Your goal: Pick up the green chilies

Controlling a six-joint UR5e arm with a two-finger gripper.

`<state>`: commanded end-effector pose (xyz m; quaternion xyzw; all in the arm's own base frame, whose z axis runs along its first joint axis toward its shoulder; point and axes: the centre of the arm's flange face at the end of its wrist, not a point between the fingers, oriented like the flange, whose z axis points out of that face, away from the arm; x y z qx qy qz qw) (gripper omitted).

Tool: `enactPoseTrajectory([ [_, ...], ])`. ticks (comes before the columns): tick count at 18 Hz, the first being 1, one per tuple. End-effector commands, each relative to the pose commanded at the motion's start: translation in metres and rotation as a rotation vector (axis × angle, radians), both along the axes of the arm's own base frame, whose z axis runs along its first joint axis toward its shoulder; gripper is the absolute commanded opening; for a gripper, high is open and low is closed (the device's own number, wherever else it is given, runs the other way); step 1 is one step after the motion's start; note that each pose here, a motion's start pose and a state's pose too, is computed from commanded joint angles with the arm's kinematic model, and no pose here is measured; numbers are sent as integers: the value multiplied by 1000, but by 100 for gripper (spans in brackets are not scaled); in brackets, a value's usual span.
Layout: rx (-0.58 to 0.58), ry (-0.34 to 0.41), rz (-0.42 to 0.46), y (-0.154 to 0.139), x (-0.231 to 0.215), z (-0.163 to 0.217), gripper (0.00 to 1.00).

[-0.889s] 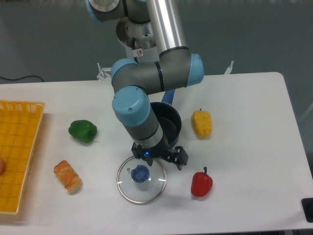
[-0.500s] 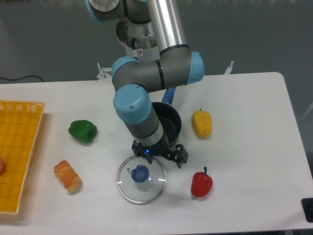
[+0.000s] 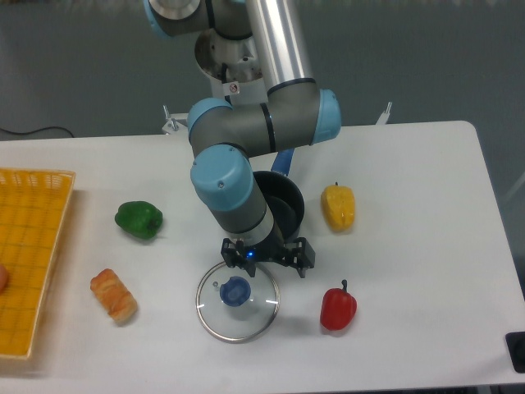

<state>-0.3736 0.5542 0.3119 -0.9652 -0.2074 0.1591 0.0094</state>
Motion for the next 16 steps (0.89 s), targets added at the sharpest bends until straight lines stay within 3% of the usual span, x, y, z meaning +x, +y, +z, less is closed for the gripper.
enactPoseTrajectory([
  [5,-25,-7,51,-14,-33,-26,100],
  [8,-55,-6,67,-17,-31,-37,100],
  [12,-13,-98,125,-8,18,-61,100],
  [14,64,-117,231,-9,28,-45,100],
  [16,104,-156,268,-5,43,-37,100],
])
